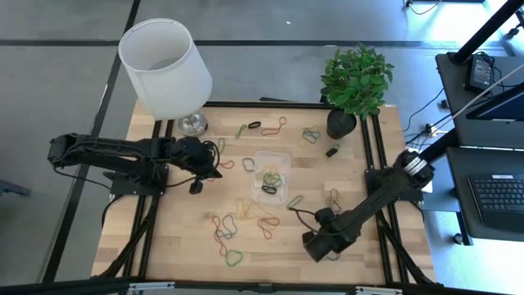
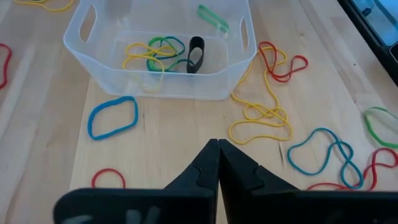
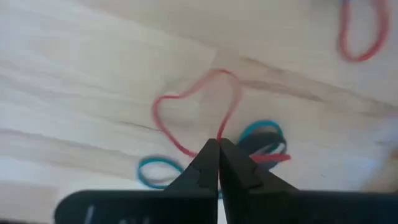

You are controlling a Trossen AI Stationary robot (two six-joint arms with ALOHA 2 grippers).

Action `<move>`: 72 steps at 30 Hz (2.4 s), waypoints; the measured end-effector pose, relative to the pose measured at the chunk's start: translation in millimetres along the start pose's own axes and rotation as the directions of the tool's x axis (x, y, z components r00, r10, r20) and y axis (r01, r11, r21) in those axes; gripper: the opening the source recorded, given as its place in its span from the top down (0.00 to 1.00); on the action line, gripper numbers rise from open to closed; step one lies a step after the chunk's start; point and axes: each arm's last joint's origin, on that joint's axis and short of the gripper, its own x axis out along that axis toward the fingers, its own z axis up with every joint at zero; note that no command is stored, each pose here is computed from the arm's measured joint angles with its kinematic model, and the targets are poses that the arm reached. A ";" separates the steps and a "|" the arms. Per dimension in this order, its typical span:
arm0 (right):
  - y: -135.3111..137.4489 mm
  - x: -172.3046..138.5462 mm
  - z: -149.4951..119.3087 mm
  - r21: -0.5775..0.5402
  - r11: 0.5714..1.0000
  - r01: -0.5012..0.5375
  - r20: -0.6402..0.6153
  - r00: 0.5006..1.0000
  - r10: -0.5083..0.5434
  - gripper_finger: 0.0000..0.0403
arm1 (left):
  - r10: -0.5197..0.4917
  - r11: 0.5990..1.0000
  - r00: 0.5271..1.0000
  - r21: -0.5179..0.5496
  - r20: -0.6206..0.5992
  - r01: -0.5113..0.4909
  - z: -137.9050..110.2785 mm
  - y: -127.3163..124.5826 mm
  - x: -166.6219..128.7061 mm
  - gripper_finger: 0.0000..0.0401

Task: Pick and place rubber bands into bin
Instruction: Put the red rubber band into the bin

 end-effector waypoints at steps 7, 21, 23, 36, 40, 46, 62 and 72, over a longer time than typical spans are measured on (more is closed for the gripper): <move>-9.0 -69.2 -1.0 0.010 0.996 0.092 0.077 0.993 -0.093 1.00 | 0.000 1.000 1.000 0.001 0.001 0.000 0.1 0.0 0.0 0.99; 5.6 -153.7 33.6 -0.074 0.981 -0.181 0.428 0.883 0.195 1.00 | 0.001 1.000 1.000 0.003 0.013 -0.001 1.3 0.1 0.0 1.00; 12.1 -158.9 46.2 -0.110 0.973 -0.205 0.471 0.851 0.233 1.00 | 0.002 1.000 1.000 0.004 0.016 -0.002 1.5 0.1 0.0 0.99; 53.3 -176.4 160.4 -0.364 0.909 -0.204 0.597 0.697 0.396 1.00 | 0.005 1.000 1.000 0.001 0.016 -0.005 1.6 0.2 0.0 0.99; 52.9 -169.9 192.3 -0.369 0.924 -0.101 0.619 0.715 0.326 1.00 | 0.005 1.000 1.000 -0.022 0.016 -0.005 1.6 0.2 0.0 1.00; 62.9 -145.3 223.4 -0.390 0.919 -0.055 0.527 0.805 0.272 1.00 | 0.006 1.000 1.000 -0.022 0.016 -0.005 1.7 0.2 -0.1 0.99; 99.8 -60.8 237.4 -0.444 0.891 0.099 0.379 0.921 0.087 1.00 | 0.005 1.000 1.000 -0.021 0.015 -0.005 1.6 0.0 0.0 0.99; 101.2 -55.1 238.4 -0.444 0.889 0.114 0.375 0.925 0.069 0.85 | 0.012 1.000 1.000 -0.021 0.015 -0.011 1.6 0.3 -0.1 0.99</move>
